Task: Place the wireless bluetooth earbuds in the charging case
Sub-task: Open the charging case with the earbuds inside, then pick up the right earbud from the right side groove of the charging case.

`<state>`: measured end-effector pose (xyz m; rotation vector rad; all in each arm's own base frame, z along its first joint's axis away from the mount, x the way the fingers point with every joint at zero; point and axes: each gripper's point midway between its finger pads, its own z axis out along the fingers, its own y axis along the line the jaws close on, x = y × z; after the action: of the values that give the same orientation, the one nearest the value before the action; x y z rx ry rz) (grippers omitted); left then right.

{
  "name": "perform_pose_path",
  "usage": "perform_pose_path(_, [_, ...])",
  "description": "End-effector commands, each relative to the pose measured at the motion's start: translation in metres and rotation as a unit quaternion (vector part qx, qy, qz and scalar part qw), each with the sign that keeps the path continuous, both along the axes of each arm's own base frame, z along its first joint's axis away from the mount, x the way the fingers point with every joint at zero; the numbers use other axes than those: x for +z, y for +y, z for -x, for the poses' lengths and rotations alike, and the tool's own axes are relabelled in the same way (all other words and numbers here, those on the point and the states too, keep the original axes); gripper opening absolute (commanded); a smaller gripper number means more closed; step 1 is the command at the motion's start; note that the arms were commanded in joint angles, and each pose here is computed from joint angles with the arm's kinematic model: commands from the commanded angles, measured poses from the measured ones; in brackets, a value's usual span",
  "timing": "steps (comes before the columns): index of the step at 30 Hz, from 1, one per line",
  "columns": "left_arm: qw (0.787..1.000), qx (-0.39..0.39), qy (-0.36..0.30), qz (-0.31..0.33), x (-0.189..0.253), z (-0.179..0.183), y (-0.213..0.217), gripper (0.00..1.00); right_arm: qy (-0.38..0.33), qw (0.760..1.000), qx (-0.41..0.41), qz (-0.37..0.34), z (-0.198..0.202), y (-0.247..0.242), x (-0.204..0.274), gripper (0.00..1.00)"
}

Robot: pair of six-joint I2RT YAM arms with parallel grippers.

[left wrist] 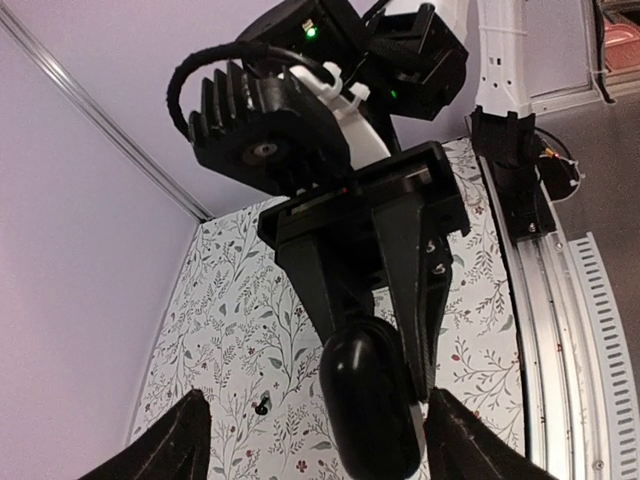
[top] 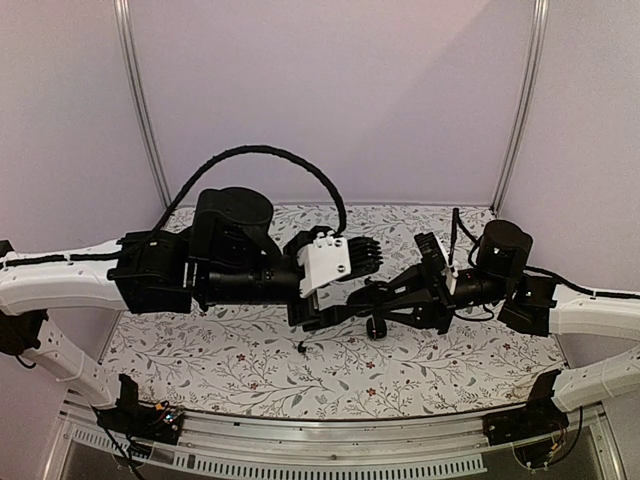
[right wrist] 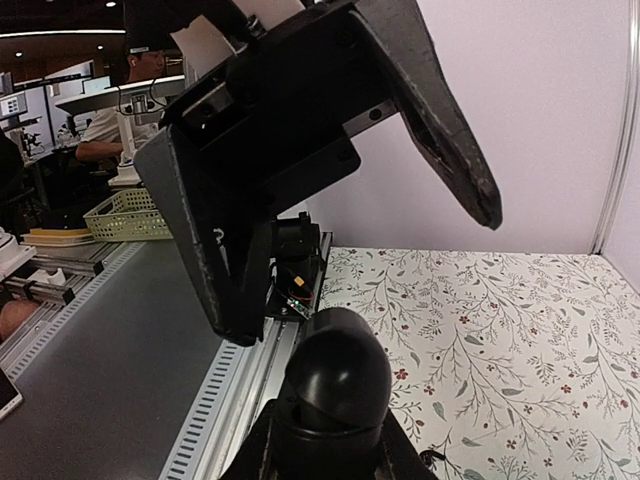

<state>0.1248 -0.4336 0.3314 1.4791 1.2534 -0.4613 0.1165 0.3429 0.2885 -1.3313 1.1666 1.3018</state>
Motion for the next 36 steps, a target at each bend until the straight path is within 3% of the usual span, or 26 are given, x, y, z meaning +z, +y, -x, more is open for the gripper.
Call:
perform_pose_path(1, [0.999,0.031,0.002,0.009,0.01,-0.019,0.001,0.72,-0.023,1.0,0.013,-0.01,0.008,0.0,0.014,0.0])
perform_pose_path(14, [0.998,0.062,0.003,0.007,0.01,-0.041,0.011,0.68,-0.032,0.999,0.02,-0.003,0.011,0.0,0.01,0.0])
perform_pose_path(22, [0.999,0.006,0.011,0.029,0.028,-0.016,0.027,0.55,-0.012,0.999,-0.035,0.029,-0.009,0.005,0.001,0.0])
perform_pose_path(27, [0.999,-0.023,0.04,-0.021,0.016,-0.005,0.024,0.5,0.001,0.997,-0.057,0.052,-0.019,0.007,-0.007,0.0])
perform_pose_path(36, [0.993,-0.036,0.062,-0.097,-0.018,0.003,0.002,0.27,0.014,0.993,-0.077,0.088,-0.03,0.012,-0.021,0.0])
